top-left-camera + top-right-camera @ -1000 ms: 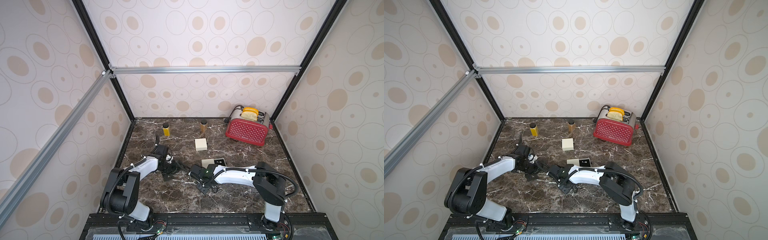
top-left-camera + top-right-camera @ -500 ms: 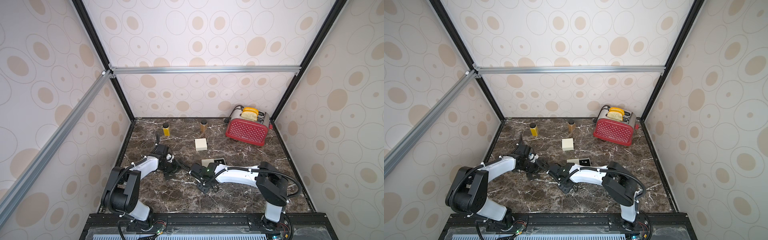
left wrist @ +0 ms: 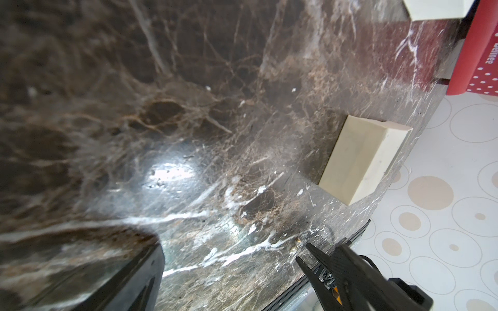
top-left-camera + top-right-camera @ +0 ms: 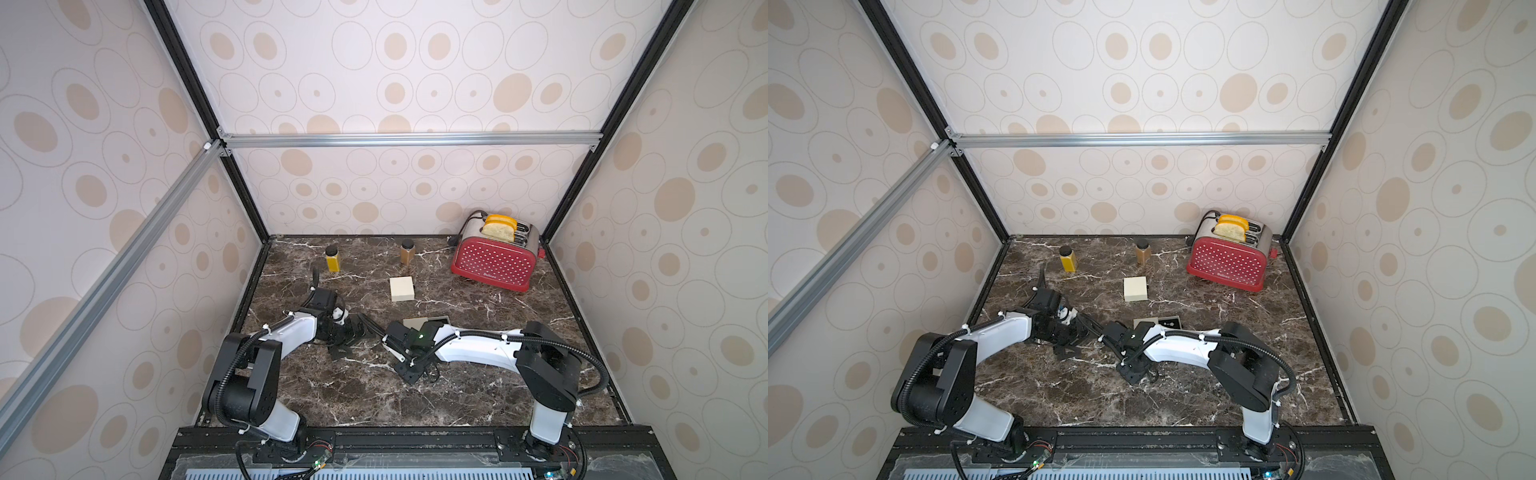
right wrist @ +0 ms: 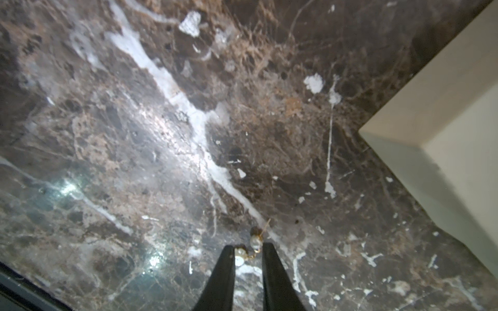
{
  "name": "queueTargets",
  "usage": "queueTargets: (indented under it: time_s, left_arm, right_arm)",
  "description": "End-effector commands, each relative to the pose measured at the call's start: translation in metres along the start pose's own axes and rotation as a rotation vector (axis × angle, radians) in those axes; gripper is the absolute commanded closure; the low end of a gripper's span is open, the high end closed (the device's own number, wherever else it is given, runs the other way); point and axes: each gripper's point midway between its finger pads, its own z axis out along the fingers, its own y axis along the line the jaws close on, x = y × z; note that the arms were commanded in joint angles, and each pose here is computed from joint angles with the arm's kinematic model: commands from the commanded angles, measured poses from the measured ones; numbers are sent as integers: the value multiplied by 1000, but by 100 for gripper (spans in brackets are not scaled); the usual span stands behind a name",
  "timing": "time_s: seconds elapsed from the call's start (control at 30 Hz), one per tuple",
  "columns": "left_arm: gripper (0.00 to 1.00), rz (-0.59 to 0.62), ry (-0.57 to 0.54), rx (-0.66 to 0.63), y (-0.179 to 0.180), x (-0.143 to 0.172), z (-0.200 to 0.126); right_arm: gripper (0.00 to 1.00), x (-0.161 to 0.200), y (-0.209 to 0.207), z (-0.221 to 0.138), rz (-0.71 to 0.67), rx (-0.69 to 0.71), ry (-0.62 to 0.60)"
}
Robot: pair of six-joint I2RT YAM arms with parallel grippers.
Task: Place the earrings into the drawer-style jewelry box
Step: Pick up the earring from the center of the board.
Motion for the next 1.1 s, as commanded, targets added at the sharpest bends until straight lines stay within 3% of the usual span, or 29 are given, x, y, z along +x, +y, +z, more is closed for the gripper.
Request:
queueTargets:
  time_s: [0.0,0.6,1.07]
  left_arm:
    - [1,-21,3,-20,8,2,1]
    - [1,-26,16,-20,12,3,7]
    - [1,-24,13,-19,10,4,5]
  right_arm:
    - [78,11,-5,7,34,2,38]
    - [79,6,-7,16,86,-2,38]
    - [93,9,-6,12,106,-19,31]
